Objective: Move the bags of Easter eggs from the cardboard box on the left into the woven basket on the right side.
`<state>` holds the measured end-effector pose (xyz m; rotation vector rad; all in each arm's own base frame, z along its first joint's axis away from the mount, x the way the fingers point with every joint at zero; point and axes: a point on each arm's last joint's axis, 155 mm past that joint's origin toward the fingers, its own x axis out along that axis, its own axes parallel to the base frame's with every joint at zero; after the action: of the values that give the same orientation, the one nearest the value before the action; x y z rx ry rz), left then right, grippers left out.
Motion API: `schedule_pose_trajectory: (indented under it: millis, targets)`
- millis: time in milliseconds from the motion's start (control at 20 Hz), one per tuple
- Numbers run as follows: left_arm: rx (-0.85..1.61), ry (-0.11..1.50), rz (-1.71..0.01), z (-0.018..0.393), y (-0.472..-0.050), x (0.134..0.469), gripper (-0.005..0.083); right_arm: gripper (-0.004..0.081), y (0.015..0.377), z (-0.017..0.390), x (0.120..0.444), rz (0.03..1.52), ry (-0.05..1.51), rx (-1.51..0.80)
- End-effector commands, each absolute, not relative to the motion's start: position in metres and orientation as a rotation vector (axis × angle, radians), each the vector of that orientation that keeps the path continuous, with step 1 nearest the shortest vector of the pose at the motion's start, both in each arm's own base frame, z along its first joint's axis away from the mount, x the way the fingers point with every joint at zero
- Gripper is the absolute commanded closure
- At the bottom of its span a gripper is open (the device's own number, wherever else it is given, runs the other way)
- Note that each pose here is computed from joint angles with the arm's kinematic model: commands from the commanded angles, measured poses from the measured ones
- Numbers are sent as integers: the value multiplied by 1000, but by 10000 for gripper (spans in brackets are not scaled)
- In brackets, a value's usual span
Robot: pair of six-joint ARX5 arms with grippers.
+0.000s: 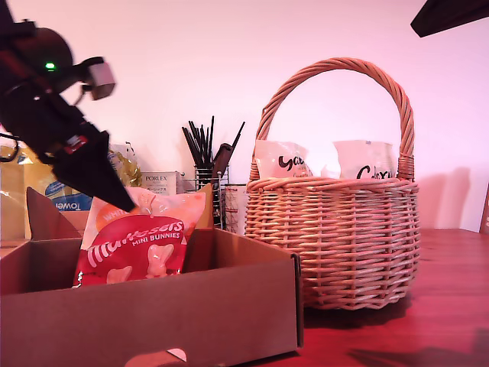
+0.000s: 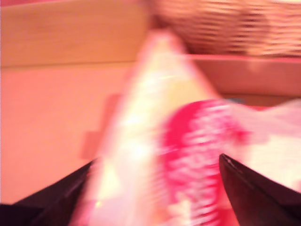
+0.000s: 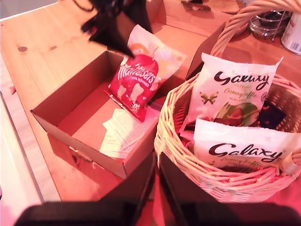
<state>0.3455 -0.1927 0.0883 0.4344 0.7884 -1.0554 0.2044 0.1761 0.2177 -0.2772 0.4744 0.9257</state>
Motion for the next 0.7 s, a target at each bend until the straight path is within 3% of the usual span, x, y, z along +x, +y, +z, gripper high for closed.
schedule_pose_trajectory:
  millis: [0, 400, 650]
  targets:
    - [410, 860, -1096, 71, -200, 329, 64, 783, 177, 217, 204, 931, 471, -284]
    - [474, 1005, -1200, 52, -226, 278, 64, 783, 177, 217, 204, 932, 471, -284]
    - [495, 1037, -1218, 49, -230, 266, 67, 783, 177, 217, 204, 932, 471, -284]
